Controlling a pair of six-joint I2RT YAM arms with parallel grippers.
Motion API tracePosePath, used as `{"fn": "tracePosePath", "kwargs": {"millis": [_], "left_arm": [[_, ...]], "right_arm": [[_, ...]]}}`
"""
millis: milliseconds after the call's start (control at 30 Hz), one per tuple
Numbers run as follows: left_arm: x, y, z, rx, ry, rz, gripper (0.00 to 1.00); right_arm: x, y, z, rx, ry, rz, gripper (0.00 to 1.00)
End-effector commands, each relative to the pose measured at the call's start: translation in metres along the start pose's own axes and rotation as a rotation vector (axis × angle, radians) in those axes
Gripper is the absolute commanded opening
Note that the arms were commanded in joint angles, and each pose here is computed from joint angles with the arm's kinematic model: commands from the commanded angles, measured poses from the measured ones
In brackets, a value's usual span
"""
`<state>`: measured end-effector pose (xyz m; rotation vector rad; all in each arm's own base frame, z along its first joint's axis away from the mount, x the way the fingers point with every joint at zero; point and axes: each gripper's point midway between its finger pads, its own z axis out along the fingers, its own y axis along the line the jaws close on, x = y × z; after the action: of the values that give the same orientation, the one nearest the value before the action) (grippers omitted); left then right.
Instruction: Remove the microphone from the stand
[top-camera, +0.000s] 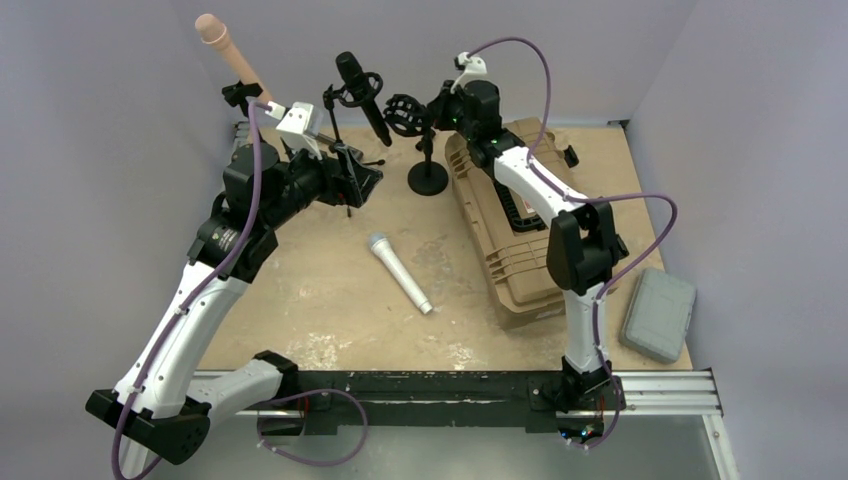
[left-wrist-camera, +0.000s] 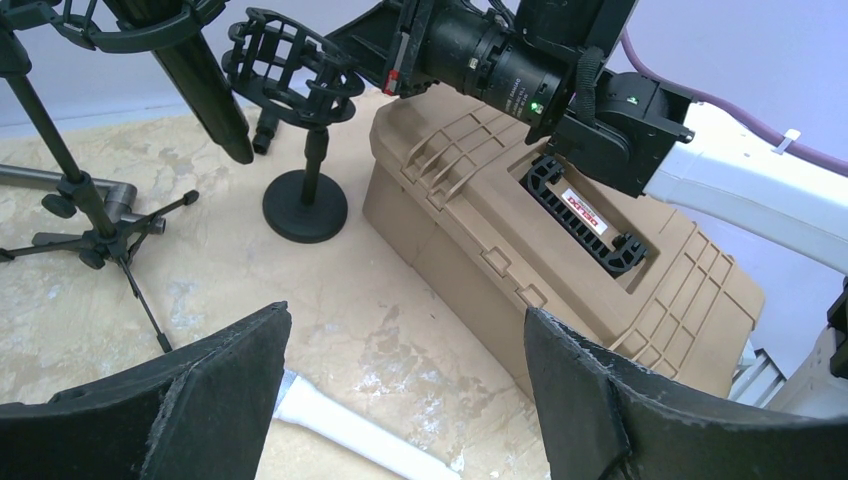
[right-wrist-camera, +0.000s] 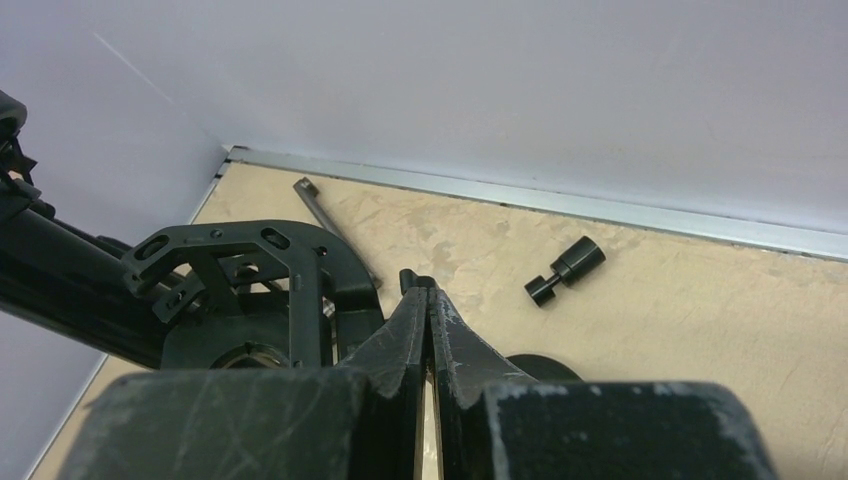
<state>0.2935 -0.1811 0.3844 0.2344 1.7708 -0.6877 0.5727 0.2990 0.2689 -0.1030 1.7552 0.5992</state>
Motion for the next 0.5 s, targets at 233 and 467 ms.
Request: {"fn": "tracePosePath", "kwargs": {"millis": [233,467], "left_arm": [[-0.006,-0.005,0.001,0.021,-0.028,0.004,0.84],[-0.006,-0.005,0.002,0.023,-0.027,0.002,0.84]], "right_arm": [[0.061,-0.026,-0.012,0.202,0.187,-0.108,0.00],[0.073,-0.025,-0.015,0.211,0.212,-0.118,0.00]]}}
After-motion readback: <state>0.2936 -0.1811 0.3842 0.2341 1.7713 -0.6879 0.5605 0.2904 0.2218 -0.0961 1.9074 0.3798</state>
